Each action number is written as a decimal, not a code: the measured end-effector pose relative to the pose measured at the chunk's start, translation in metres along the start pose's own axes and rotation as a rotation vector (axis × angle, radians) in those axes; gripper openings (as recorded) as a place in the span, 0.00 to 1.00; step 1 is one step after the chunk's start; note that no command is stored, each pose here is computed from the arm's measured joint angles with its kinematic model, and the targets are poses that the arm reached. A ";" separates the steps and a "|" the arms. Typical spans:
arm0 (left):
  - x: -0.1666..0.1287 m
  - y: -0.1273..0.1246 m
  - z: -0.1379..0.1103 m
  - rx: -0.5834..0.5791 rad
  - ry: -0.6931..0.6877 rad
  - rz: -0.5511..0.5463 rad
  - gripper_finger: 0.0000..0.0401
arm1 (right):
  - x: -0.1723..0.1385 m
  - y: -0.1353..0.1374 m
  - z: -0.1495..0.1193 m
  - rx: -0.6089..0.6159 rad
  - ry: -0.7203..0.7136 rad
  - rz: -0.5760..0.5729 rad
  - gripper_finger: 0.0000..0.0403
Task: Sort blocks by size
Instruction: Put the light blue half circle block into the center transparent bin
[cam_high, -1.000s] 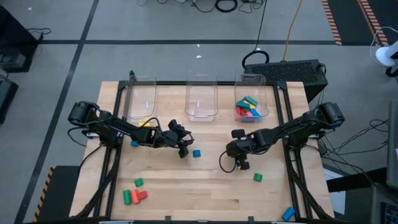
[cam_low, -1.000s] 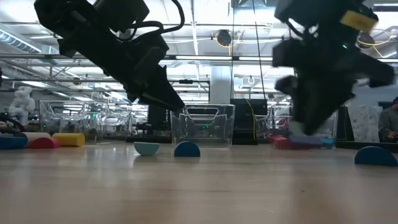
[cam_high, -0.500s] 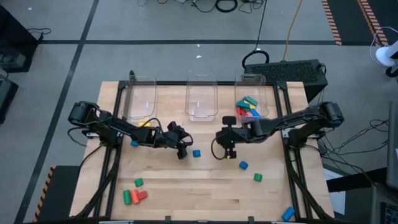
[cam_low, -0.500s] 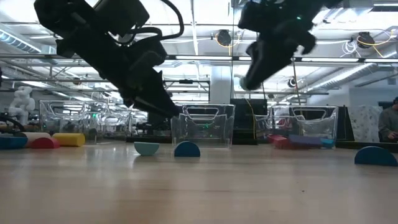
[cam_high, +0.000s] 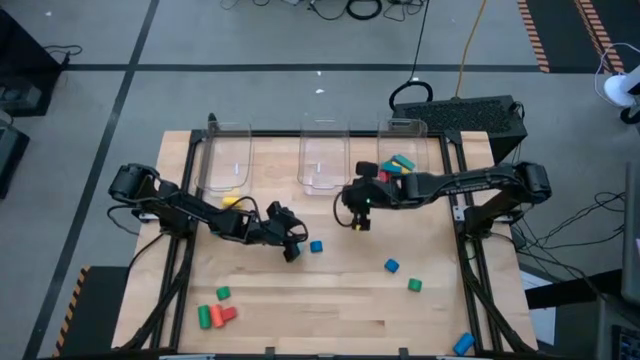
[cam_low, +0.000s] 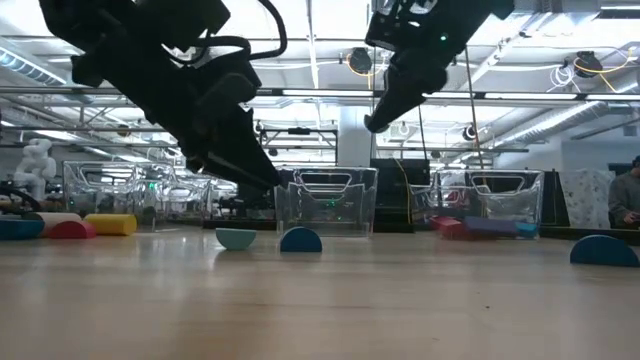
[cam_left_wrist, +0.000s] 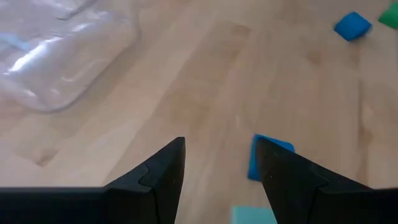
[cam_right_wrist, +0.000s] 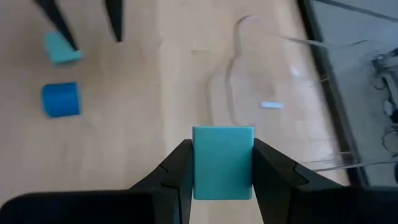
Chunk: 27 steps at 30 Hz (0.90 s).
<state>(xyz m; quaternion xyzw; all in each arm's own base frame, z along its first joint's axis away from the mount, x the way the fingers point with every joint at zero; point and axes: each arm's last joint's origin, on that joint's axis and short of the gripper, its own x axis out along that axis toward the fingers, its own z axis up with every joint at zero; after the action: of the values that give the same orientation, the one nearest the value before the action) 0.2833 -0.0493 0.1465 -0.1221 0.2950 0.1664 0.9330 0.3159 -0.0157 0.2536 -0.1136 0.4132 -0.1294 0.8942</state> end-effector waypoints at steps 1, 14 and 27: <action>-0.001 -0.001 0.000 0.002 -0.008 0.015 0.49 | 0.001 -0.004 0.001 0.007 -0.012 -0.009 0.28; -0.003 0.003 -0.013 0.066 -0.011 0.121 0.49 | 0.026 -0.078 -0.006 0.165 -0.075 -0.060 0.28; -0.003 0.009 -0.021 0.063 -0.022 0.131 0.49 | 0.104 -0.146 0.015 0.278 0.114 0.029 0.28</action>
<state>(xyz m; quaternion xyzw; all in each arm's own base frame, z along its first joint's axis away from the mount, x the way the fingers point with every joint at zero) 0.2668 -0.0484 0.1306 -0.0714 0.2969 0.2192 0.9267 0.3723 -0.1853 0.2350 0.0246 0.4429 -0.1785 0.8783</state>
